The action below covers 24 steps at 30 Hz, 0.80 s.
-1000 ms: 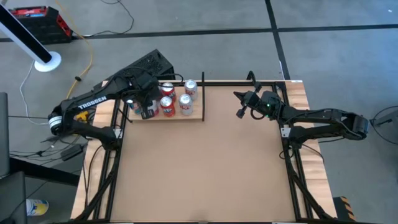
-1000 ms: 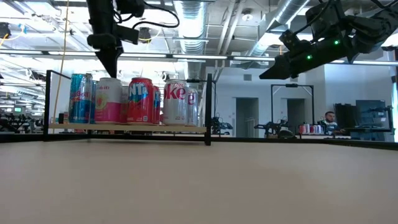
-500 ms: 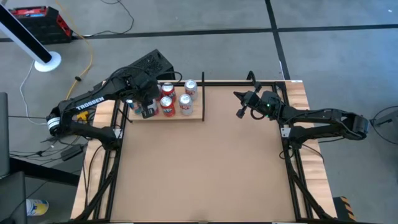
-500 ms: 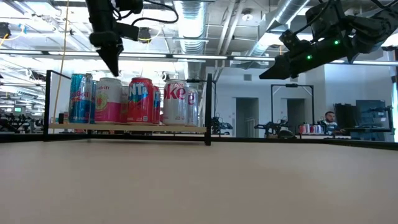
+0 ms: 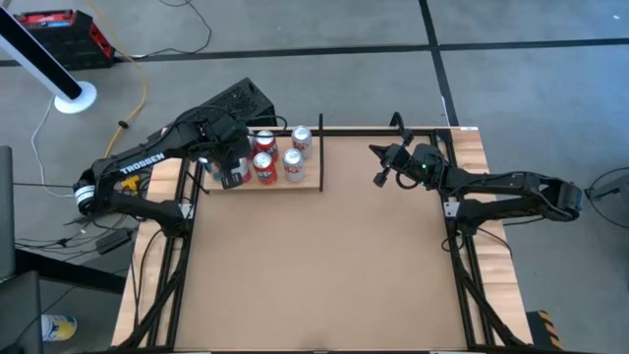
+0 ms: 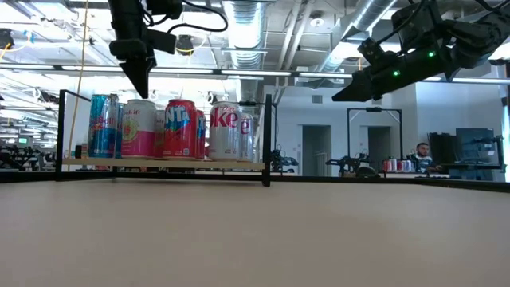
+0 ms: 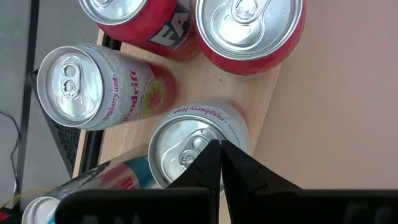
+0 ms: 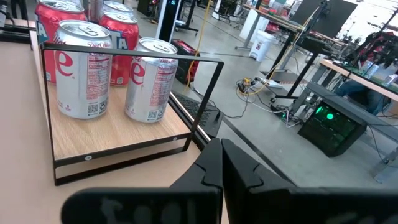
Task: Place canned beverage on shelf
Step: Adjust the soda cans on the shelf
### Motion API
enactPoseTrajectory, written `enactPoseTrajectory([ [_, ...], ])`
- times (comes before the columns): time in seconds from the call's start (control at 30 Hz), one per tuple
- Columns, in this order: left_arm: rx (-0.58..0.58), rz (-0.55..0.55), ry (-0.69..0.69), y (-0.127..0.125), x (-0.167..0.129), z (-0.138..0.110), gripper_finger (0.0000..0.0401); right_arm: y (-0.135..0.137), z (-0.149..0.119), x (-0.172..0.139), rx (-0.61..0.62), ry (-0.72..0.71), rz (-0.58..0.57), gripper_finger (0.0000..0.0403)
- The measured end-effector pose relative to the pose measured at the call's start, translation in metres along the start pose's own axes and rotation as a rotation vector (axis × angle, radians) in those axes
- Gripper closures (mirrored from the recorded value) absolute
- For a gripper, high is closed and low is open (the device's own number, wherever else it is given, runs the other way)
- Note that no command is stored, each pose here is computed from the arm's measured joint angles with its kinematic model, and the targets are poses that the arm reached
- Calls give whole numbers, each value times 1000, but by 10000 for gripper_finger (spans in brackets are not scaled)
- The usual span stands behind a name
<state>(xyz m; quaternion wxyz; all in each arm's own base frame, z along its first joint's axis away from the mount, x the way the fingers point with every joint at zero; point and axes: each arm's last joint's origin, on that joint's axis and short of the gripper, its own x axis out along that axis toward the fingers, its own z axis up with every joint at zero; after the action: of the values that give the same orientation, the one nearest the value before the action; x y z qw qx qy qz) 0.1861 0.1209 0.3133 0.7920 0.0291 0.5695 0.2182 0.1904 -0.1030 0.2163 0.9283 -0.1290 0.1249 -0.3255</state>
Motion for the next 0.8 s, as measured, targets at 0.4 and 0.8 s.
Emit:
enactPoseTrajectory([
  [0.4,40,-131,-17,-5,-7,0,401,0,0,0,0,0,0,382],
  [0.8,36,-94,143,-9,1,-15,401,0,0,0,0,-1,5,382],
])
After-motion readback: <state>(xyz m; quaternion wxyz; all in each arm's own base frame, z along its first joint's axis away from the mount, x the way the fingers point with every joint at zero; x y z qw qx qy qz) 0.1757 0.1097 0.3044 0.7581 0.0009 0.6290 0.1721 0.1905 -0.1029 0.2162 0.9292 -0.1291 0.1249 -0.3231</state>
